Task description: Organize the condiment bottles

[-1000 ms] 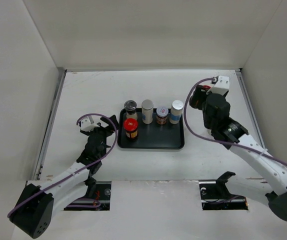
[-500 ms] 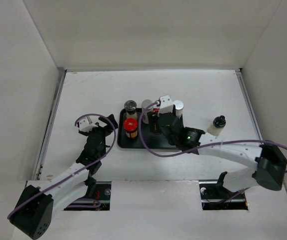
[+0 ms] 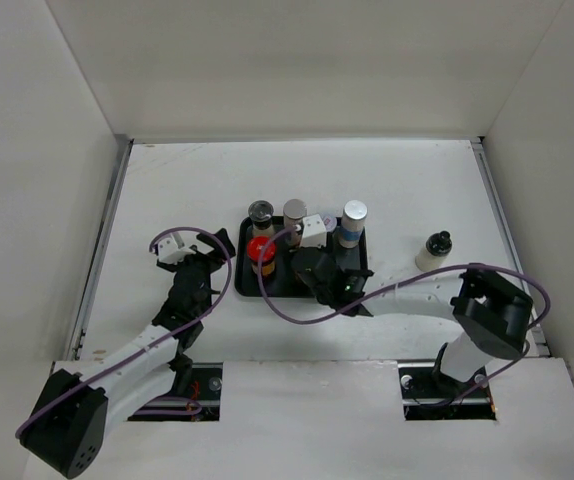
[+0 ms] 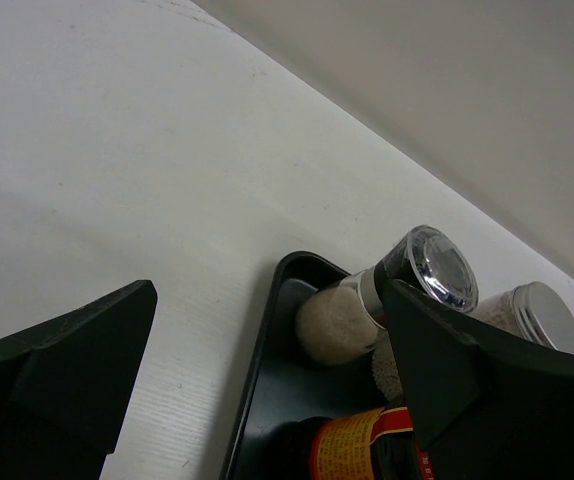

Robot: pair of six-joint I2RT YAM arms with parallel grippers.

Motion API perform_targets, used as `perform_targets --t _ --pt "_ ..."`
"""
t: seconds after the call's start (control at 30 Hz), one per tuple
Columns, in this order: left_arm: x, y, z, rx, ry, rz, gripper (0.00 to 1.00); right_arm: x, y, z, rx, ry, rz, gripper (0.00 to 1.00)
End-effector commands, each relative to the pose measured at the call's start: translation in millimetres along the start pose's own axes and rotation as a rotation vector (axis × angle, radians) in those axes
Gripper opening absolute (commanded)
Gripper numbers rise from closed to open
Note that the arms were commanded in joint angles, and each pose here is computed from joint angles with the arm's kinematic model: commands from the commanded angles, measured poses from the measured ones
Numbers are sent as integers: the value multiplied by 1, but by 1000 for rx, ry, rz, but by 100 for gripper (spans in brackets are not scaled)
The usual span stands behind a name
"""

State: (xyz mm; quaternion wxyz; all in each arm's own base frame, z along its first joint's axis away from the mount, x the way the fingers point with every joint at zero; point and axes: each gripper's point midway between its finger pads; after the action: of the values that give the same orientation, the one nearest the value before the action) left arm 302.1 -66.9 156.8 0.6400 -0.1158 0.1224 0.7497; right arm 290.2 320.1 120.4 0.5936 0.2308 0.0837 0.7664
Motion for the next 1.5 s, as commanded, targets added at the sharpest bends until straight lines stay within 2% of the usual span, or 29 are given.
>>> perform_targets --t 0.0,0.07,0.17,0.23,0.33,0.43,0.63,0.77,0.93,1.1,1.33,1.47 --pt "-3 -2 8 -31 35 -7 100 25 4 40 -168 -186 37 59" --pt "-5 0 10 -37 42 -16 100 23 4 31 -160 -191 26 64" --pt "-3 -1 11 -41 43 -8 100 20 5 27 -149 -187 20 82" --pt "-3 1 14 -48 49 -14 100 21 16 39 -165 -184 34 92" --pt "2 2 18 -66 58 4 100 6 44 75 -242 -207 20 99" --pt "7 3 20 -79 63 27 100 -41 66 104 -317 -229 -77 99" --pt "8 6 21 -85 72 29 100 -210 113 116 -452 -328 -577 100" --pt "2 5 17 -70 65 17 100 -268 120 100 -381 -404 -712 100" --pt "2 4 15 -65 66 16 100 -284 96 78 -275 -446 -697 100" --pt "2 5 17 -70 73 9 100 -300 85 68 -240 -456 -741 100" --pt "2 4 15 -60 69 12 100 -319 68 67 -228 -516 -763 89" --pt "3 3 12 -54 66 16 100 -323 58 68 -232 -506 -779 73"
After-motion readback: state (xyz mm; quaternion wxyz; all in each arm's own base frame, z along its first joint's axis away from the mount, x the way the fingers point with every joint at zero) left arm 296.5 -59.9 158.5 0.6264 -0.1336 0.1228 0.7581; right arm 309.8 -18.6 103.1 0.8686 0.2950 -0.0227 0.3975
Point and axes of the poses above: each gripper's point midway between its finger pads, its own y axis back along the fingers, its own x axis along the line the jaws close on, z = x × y, and after that the axes turned 15 degrees about -y, right-handed
